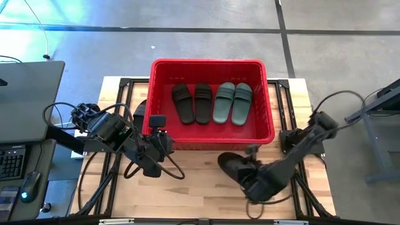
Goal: Pick and place slides into bin
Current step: Put the black slide into the red container
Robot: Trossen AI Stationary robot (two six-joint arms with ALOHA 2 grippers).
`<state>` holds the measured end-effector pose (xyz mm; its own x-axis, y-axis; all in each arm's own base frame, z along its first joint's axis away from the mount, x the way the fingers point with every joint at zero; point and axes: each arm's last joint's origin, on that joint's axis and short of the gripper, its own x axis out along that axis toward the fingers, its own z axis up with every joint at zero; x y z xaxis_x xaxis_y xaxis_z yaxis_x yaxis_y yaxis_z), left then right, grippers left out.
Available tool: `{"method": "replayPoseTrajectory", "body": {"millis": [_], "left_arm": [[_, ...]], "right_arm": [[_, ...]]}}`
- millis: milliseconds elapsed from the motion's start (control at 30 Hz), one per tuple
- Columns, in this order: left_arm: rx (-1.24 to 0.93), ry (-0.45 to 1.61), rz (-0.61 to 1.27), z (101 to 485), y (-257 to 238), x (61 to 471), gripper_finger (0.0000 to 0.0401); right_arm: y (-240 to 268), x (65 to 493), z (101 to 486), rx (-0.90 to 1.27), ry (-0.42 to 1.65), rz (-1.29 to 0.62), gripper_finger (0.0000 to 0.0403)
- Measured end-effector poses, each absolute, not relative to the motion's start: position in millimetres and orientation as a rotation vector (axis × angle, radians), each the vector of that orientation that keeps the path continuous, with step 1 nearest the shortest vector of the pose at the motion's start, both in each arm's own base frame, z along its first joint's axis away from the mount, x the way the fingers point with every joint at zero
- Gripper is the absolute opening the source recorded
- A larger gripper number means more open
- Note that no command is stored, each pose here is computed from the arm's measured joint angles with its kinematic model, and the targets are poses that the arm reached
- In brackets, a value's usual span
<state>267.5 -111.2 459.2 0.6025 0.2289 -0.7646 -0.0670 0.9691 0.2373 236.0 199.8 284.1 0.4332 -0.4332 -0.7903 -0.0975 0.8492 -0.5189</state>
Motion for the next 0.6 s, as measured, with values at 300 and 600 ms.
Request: {"method": "replayPoseTrajectory", "body": {"millis": [300,600], "left_arm": [[0.194,0.908,0.178,459.2,-110.7,267.7,0.0131],[0.195,0.907,0.180,459.3,-110.6,267.7,0.0131]], "right_arm": [[165.8,188.9,434.4,-0.232,0.743,0.008,0.0003],[125.5,174.6,501.1,-0.923,0.481,-0.142,0.0001]]}}
